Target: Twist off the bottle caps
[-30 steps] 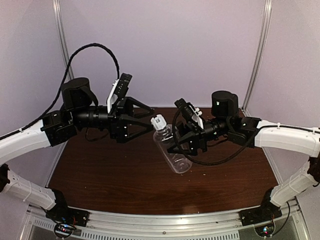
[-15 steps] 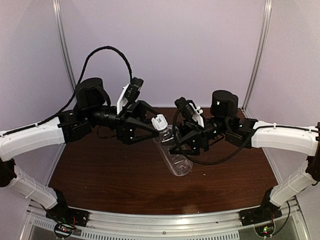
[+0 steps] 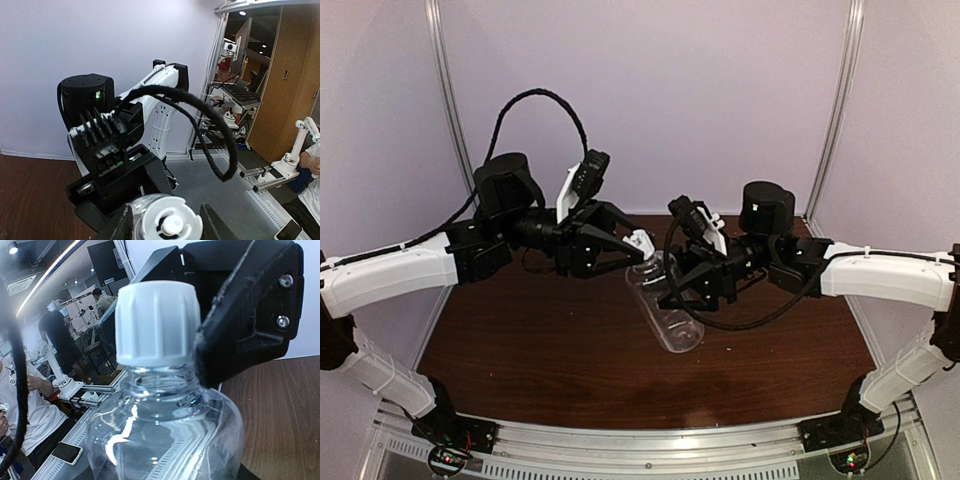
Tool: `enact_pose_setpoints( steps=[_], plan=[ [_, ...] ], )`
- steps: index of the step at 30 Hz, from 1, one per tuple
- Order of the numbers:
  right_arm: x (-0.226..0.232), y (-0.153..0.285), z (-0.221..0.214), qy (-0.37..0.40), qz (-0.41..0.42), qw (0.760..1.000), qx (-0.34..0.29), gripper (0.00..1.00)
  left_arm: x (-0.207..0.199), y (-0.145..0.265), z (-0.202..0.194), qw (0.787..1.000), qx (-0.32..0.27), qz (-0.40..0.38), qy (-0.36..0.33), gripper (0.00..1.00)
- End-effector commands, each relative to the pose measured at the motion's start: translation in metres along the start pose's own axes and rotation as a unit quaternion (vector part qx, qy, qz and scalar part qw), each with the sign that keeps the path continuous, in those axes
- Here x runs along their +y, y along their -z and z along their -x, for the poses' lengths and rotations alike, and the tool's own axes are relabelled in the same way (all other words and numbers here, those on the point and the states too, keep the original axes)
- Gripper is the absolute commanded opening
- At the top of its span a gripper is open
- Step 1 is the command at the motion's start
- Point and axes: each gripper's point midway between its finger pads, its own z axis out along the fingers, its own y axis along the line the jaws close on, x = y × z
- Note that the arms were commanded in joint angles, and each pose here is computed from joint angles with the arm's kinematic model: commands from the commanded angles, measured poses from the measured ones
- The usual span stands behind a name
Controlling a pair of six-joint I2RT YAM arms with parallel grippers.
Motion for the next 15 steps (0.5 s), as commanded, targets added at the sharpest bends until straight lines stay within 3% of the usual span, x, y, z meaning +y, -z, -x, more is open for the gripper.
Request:
enact_pose_setpoints(
  steps=[1,10,15],
  plan=[
    [-0.001,0.0,-0.001,0.006,0.003,1.0,-0.002,0.51,-0.005,0.001,0.018,0.999,-0.019,-0.015,-0.025,0.42],
    [-0.022,0.005,0.005,0.014,-0.084,0.996,0.0,0.5,0.008,0.007,0.015,0.999,-0.022,0.044,-0.002,0.23],
    [-0.048,0.017,0.011,0.02,-0.182,0.983,-0.006,0.5,0.042,0.026,0.017,0.982,-0.041,0.181,0.034,0.26]
  ],
)
